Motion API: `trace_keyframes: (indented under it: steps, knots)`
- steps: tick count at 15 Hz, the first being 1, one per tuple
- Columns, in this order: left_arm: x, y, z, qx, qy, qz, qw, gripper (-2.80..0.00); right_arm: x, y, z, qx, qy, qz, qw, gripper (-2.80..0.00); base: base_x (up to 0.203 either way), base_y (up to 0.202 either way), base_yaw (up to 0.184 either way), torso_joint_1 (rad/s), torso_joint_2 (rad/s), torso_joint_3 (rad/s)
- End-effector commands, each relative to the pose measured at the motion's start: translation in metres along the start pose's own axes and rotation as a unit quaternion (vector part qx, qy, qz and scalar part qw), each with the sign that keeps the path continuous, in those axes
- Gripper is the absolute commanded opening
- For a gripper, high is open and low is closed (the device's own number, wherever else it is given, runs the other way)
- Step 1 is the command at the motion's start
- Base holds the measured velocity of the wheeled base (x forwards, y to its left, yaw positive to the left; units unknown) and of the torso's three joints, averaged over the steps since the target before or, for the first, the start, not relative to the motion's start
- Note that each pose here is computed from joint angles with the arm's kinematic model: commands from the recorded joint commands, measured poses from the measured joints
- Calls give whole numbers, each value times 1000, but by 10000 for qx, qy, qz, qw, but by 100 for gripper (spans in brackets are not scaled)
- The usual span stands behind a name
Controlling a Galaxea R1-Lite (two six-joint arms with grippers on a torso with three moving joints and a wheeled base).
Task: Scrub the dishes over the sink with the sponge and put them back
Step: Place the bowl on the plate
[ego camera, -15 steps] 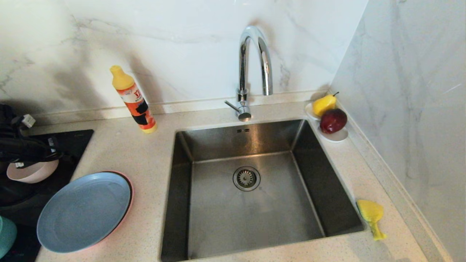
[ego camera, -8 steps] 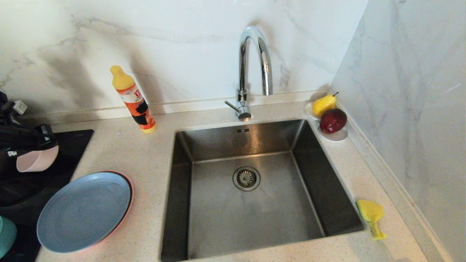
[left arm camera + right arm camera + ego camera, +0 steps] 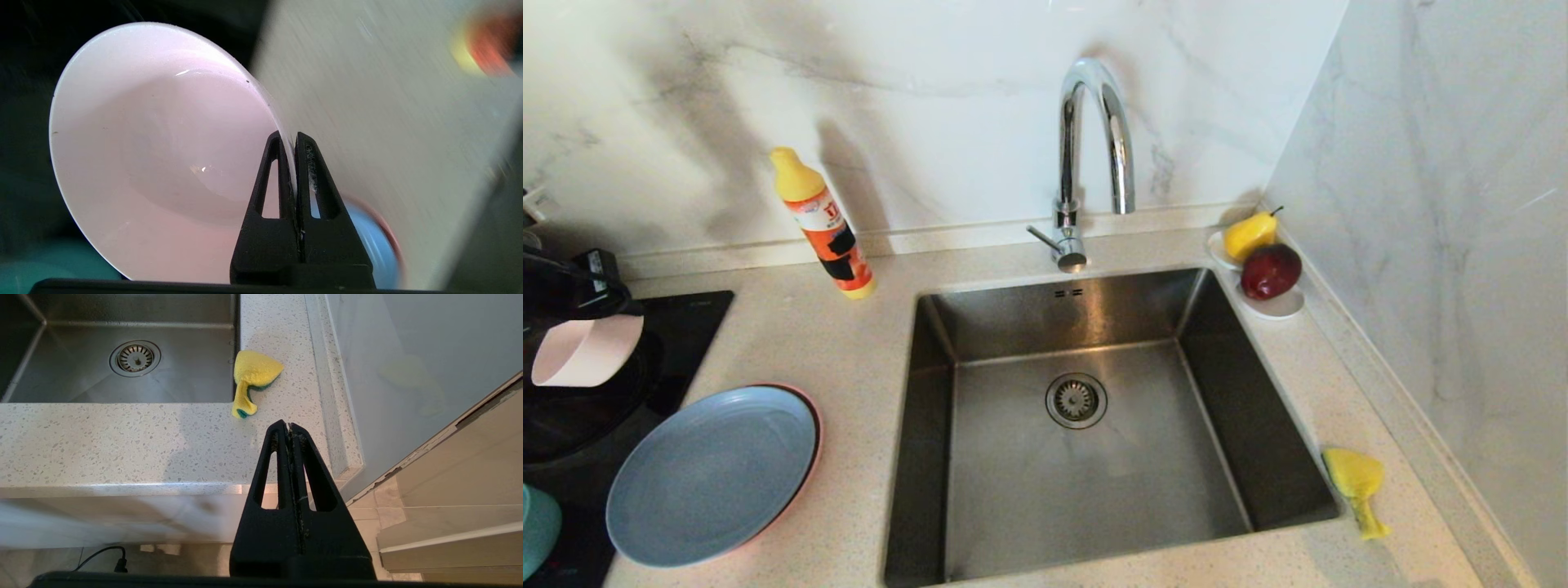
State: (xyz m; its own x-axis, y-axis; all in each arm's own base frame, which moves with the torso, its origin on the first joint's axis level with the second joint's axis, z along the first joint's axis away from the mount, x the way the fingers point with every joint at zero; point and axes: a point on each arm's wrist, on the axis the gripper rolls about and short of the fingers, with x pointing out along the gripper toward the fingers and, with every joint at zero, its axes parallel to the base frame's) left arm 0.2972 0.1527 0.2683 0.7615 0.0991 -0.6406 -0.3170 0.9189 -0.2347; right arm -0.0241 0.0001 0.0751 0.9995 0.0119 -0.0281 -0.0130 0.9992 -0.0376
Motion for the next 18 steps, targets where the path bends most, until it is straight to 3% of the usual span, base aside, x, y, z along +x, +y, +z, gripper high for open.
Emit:
trace_keyframes:
  steps: [1,5,9,15,18]
  knots:
    - [-43,-25,-22,147,94,-187,9997,-280,0,0,0,-3,-10,1,10000,-280,0,0,0,0,0,0]
    - [-61,-53,-83,465,747,-420,9952,-280,0,0,0,-3,-10,1,10000,-280,0,0,0,0,0,0]
    - [-42,-52,-125,632,1002,-285,9925,-280,0,0,0,-5,-10,1,10000,-280,0,0,0,0,0,0]
    - [-26,-49,-151,714,1136,-208,9907,-280,0,0,0,-3,-10,1,10000,-280,0,0,0,0,0,0]
    - [-18,-49,-152,763,937,-175,9925,-280,0,0,0,-3,-10,1,10000,-280,0,0,0,0,0,0]
